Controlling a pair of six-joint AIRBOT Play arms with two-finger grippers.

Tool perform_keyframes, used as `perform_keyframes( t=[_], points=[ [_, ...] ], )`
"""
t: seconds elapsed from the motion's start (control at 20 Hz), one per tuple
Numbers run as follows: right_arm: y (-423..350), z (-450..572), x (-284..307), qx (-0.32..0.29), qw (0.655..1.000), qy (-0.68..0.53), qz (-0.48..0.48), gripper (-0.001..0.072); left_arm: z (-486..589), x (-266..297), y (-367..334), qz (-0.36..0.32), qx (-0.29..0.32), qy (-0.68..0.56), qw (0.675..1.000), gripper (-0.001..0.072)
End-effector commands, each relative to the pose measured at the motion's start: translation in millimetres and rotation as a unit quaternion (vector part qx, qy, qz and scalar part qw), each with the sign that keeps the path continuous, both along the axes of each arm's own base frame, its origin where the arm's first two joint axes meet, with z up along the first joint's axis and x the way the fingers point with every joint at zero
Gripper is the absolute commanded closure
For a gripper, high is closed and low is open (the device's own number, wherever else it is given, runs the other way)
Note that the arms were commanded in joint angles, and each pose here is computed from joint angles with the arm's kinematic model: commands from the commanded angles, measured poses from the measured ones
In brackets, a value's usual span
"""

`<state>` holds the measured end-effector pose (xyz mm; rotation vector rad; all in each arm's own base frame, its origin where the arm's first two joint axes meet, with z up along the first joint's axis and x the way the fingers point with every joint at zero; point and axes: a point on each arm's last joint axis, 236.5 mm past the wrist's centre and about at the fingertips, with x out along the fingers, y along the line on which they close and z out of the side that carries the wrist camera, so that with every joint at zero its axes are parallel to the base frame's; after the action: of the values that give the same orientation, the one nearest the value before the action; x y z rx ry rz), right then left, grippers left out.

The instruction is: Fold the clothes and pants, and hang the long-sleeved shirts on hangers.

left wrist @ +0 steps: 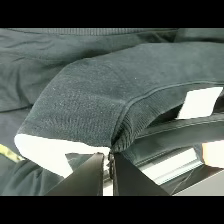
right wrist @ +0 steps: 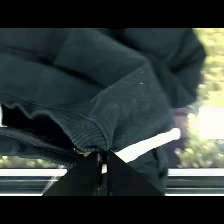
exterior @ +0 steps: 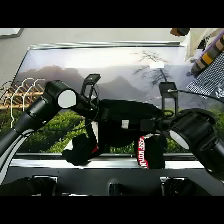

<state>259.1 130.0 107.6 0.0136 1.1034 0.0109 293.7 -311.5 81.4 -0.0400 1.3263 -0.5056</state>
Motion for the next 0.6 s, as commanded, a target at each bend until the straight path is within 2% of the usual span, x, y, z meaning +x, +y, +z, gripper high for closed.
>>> perform_keyframes(
  t=[0.0,0.35,0.4,0.5,0.55],
  points=[
    [11,-4,-2,0.025,1.0,0.004,0.001,0.0664,-2,-1,-2,0.001,-0.006,0.001,1.0,0.0668],
    [-15,7,-14,0.002,0.998,0.022,-0.065,0.0663,6,-16,-2,-0.004,-0.016,0.024,1.0,0.0665],
    [-17,13,-11,0.001,0.998,0.014,-0.063,0.0663,9,-17,0,0.0,-0.015,0.023,1.0,0.059],
    [-15,19,-7,0.003,0.998,0.001,-0.055,0.0663,16,-13,8,0.011,-0.01,0.008,1.0,0.0246],
    [-16,20,-6,0.001,0.999,0.0,-0.054,0.0663,18,-9,16,0.016,0.0,-0.003,1.0,0.0151]
  ],
)
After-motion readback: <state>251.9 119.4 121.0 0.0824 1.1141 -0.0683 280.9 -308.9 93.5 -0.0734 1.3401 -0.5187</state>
